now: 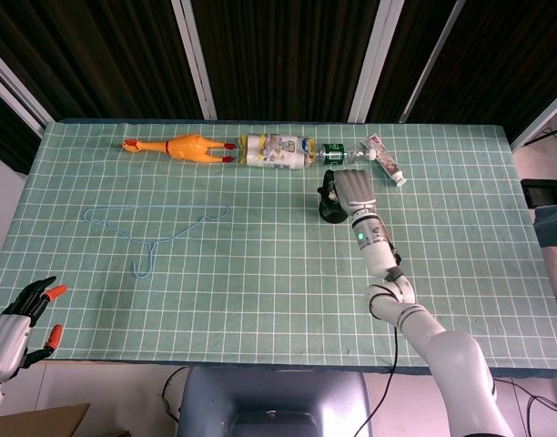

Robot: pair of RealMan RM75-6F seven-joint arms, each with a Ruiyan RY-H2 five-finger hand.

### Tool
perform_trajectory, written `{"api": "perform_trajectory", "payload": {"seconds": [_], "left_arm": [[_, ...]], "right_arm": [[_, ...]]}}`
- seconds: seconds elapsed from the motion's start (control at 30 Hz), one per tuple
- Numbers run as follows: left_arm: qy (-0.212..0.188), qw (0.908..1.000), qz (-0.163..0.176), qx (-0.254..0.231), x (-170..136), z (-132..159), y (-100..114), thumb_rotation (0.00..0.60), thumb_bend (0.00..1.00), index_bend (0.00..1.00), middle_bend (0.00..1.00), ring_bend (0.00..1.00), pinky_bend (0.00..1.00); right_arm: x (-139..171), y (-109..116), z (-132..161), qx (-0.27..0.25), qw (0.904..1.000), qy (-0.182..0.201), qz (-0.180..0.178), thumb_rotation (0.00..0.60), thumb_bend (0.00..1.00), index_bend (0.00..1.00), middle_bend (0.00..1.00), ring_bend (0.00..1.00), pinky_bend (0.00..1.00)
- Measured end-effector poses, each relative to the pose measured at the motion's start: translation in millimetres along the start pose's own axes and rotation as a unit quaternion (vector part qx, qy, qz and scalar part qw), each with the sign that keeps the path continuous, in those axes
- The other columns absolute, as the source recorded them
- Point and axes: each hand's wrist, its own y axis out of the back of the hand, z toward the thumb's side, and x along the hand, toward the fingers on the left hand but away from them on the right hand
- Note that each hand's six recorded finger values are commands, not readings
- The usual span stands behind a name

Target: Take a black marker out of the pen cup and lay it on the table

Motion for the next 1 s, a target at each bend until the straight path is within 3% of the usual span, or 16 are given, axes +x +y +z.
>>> {"api": "perform_trajectory", "payload": {"seconds": [0.47,1.0], "left_arm": [[0.000,1.0000,-0.001,-0.001,1,0,0,0.600,0.48,0.19,0.07,0.08,0.31],[-0.003,1.0000,-0.001,-0.001,1,2,0,0.600,0.48,0.19,0.07,0.08,0.31]], "right_arm": [[3,16,16,-0.033,0.9984,0.033,-0.031,0.600,0.78,0.88,1.00,1.00,1.00],[47,61,82,-0.065,0.9813,0.154,-0.095,0.600,0.78,0.88,1.00,1.00,1.00]]}}
